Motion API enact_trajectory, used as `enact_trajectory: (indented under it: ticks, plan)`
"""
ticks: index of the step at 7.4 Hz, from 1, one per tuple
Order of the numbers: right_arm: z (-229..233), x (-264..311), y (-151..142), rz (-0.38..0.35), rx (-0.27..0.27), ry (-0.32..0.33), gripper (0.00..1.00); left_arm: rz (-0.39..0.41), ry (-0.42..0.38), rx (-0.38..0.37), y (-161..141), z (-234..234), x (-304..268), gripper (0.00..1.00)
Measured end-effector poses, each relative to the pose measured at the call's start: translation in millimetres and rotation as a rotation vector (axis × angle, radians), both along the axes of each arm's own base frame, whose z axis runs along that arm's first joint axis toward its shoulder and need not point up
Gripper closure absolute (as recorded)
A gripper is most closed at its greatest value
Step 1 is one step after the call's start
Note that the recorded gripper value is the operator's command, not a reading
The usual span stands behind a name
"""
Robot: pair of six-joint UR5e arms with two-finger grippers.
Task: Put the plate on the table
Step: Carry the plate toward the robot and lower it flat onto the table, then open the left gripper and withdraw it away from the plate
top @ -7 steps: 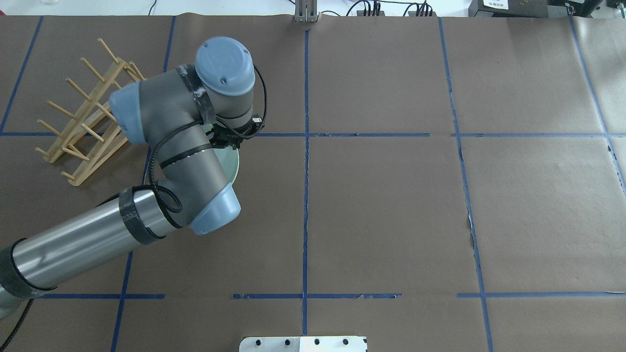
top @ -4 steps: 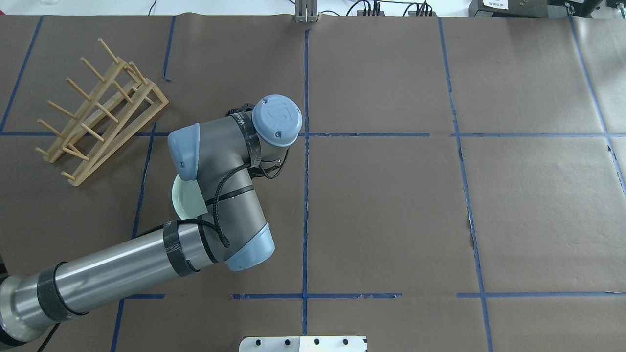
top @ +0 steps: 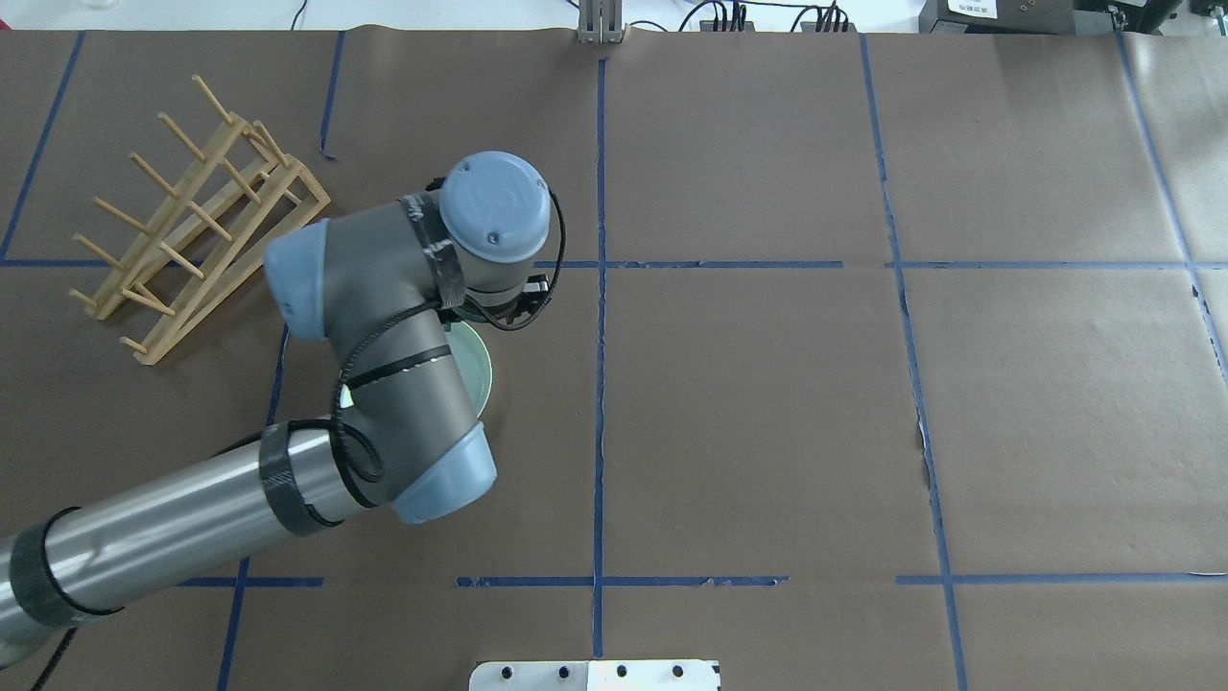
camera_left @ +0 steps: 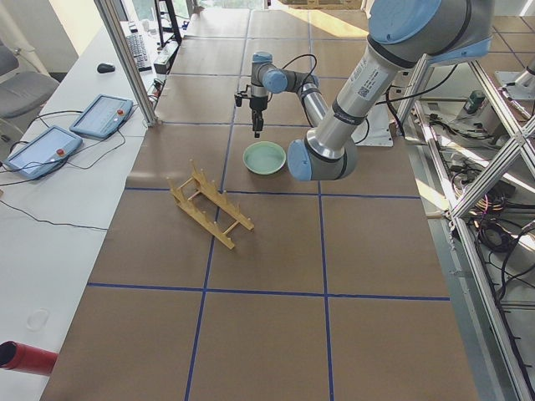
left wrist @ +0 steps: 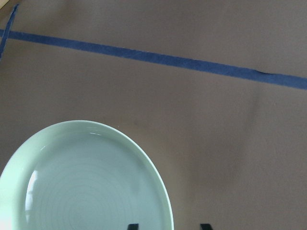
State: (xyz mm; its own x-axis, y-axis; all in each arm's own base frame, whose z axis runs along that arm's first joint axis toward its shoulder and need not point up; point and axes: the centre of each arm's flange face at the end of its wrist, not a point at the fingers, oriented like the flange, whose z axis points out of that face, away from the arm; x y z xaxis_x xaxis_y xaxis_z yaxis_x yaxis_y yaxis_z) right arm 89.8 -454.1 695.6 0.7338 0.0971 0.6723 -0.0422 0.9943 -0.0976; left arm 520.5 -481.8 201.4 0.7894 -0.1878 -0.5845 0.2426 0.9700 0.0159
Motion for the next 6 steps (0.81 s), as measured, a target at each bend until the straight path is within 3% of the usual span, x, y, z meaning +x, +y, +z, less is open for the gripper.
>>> enact_trajectory:
  ticks: [1, 3, 5, 6]
  plan:
    - [0.0, 0.0, 0.0, 0.0, 0.0, 0.0, 0.0, 0.033, 0.062, 0.053, -15.9, 10.9, -44.2, 0.0]
    - [0.0, 0.0, 0.0, 0.0, 0.0, 0.0, 0.0, 0.171, 0.142, 0.159, -69.5, 70.8, -160.7, 0.0]
    - [0.0, 0.0, 0.0, 0.0, 0.0, 0.0, 0.0, 0.329, 0.109, 0.268, -114.2, 158.2, -297.6, 0.0]
    - [0.0, 0.0, 0.0, 0.0, 0.0, 0.0, 0.0, 0.391, 0.07, 0.304, -119.6, 212.8, -366.9, 0.0]
